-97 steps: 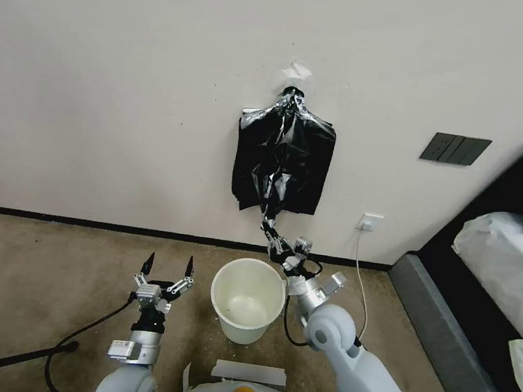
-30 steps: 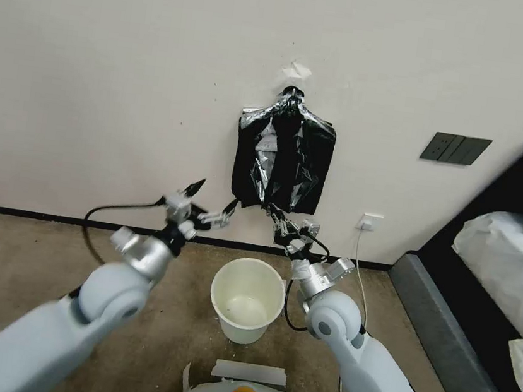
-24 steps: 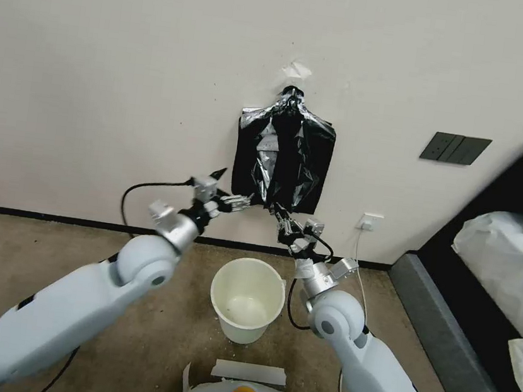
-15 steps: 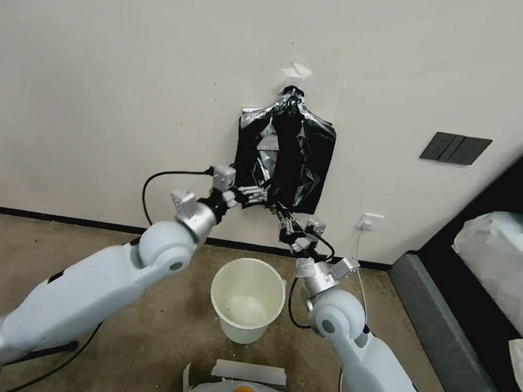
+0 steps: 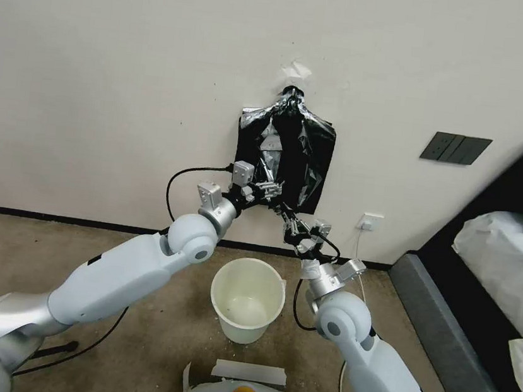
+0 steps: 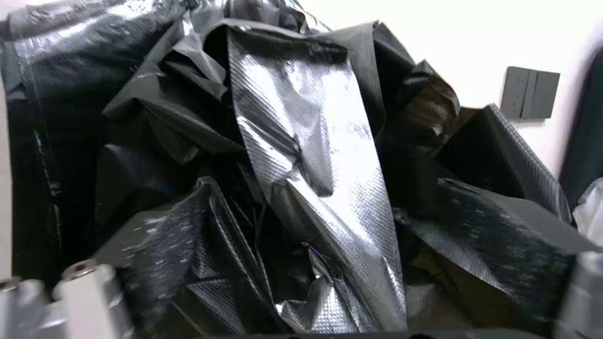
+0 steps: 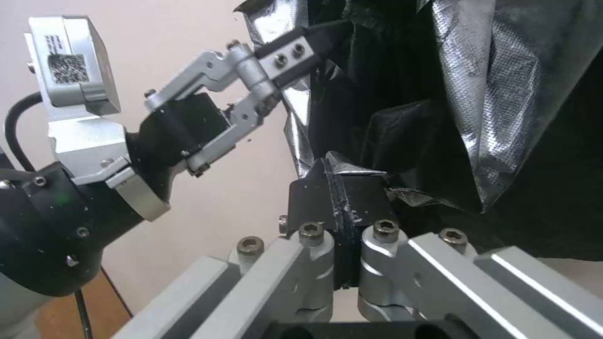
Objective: Place a trash bag onto the trash bin.
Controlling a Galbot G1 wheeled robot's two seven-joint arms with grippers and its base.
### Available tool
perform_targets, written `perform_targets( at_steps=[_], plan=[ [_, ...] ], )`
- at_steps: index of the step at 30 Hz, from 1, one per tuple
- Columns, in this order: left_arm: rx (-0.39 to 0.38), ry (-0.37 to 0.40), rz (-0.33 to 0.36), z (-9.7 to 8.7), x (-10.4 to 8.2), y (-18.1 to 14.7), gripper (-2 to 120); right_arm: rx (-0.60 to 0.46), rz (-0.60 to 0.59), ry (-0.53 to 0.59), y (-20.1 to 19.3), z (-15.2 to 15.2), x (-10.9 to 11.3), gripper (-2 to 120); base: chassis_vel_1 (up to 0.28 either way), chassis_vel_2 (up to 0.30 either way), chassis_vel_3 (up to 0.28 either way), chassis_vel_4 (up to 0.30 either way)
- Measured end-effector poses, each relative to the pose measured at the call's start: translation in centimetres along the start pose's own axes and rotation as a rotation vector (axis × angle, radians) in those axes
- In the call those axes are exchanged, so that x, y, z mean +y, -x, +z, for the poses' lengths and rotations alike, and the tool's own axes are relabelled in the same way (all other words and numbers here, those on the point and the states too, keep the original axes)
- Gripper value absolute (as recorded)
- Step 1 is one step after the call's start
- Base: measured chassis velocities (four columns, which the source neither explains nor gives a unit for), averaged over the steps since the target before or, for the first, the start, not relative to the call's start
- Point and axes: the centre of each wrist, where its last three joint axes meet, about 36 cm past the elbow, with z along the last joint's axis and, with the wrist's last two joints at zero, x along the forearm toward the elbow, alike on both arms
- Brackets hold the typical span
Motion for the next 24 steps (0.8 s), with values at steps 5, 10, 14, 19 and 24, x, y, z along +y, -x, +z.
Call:
perform_targets(
  at_steps=[5,10,14,19,24],
  plan=[
    [-0.003,0.003,0.001,-0.18,-0.12,-0.05,70,0.000,0.000,0.000,-0.01,0.00,0.00,0,0.000,0.000,0.000,0.000],
    [-0.004,0.002,-0.004,-0.29,-0.04,-0.12,50,0.001,0.001,0.003,-0.04,0.07,0.04,0,0.000,0.000,0.000,0.000],
    [-0.008,-0.003,-0.007,-0.36,-0.05,-0.08,35,0.001,0.001,0.001,-0.06,0.06,0.01,0,0.000,0.000,0.000,0.000],
    [-0.011,-0.007,-0.013,-0.48,0.10,-0.06,20,0.000,-0.001,0.000,-0.12,-0.03,0.07,0,0.000,0.000,0.000,0.000],
    [-0.012,-0.018,-0.027,-0.71,0.45,-0.03,1,-0.001,-0.003,0.004,-0.24,-0.08,0.22,0,0.000,0.000,0.000,0.000]
  ],
)
